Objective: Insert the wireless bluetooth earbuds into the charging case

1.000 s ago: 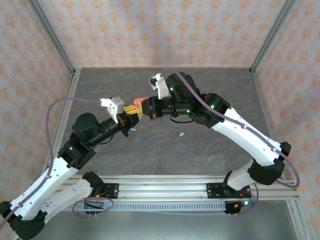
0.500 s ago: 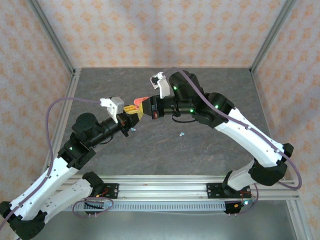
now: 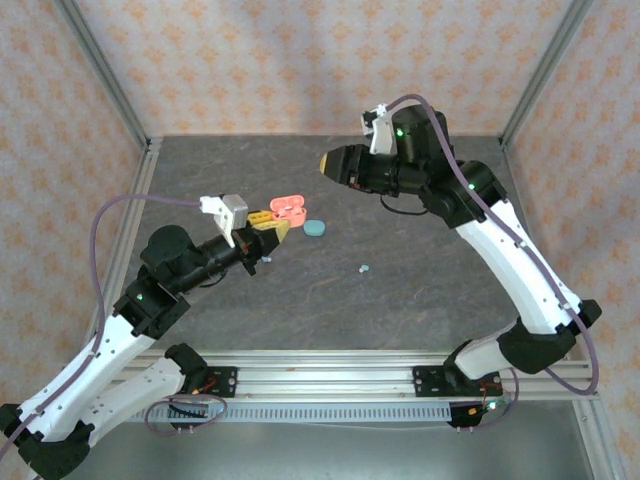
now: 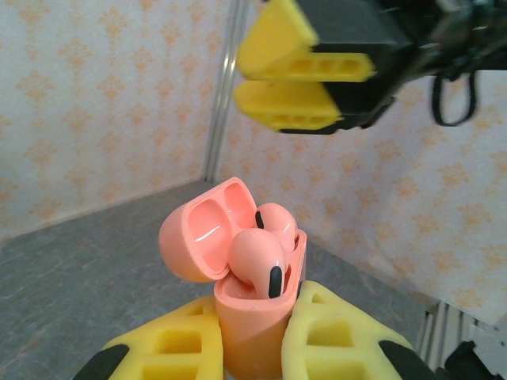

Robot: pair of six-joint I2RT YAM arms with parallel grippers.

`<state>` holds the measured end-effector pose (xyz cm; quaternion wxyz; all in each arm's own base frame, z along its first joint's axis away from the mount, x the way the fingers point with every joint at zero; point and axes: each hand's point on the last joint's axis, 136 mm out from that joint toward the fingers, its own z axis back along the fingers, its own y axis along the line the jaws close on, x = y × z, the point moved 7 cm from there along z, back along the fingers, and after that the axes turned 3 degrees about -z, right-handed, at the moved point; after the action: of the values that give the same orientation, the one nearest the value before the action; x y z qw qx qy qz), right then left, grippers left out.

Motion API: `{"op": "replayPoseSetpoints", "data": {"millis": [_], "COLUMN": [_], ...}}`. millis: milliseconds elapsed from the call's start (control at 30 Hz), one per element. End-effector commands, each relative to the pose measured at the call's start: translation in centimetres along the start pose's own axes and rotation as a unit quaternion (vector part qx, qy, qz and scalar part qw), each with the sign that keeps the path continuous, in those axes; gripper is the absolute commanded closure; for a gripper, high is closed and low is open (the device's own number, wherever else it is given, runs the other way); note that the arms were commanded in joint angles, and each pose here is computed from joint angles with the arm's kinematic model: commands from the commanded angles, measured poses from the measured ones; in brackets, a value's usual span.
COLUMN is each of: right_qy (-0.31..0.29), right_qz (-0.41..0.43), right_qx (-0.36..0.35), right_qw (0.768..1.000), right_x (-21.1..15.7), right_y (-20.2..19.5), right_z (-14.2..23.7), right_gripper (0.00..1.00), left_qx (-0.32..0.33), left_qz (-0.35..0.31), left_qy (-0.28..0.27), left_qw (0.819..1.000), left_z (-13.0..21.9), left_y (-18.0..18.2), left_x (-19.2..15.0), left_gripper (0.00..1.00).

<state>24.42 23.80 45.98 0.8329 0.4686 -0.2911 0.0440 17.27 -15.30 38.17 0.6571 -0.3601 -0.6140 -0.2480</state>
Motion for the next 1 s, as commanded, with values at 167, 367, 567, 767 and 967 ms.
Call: {"op": "replayPoseSetpoints", "data": {"millis": [167,367,567,767,967], "right_qy": [0.142,0.163,0.183,0.182,0.177], "right_qz": [-0.046,-0.054,-0.061,-0.049,-0.043], "right_qx": [0.103,0.137,0.165,0.187,0.197], "right_qw": [0.983,0.976,0.967,0.964,0.963], "right_x": [-1.8,-2.5,-3.5,-3.6,-3.9], "right_y": [1.2,1.7,2.4,3.3,3.5], "right_z": [-2.6,-2.5,-2.1,-1.1,-0.3], "right_gripper": [0.67,0.74,0.81,0.84,0.85], "left_qx": [-0.073,-0.067,-0.05,-0.034,-0.026], "left_qz": [-0.024,-0.029,-0.025,-0.015,0.001], "left_qy": [-0.038,-0.035,-0.03,-0.019,-0.017], "left_qw": [0.996,0.997,0.998,0.999,1.0], "left_z": [-0.3,-0.9,-1.4,-1.7,-2.0], "left_y": [-1.9,-1.6,-1.1,-0.6,-0.3], "left_x": [2.8,2.8,2.5,1.8,1.5], "left_gripper": [1.0,1.0,1.0,1.0,1.0]}}
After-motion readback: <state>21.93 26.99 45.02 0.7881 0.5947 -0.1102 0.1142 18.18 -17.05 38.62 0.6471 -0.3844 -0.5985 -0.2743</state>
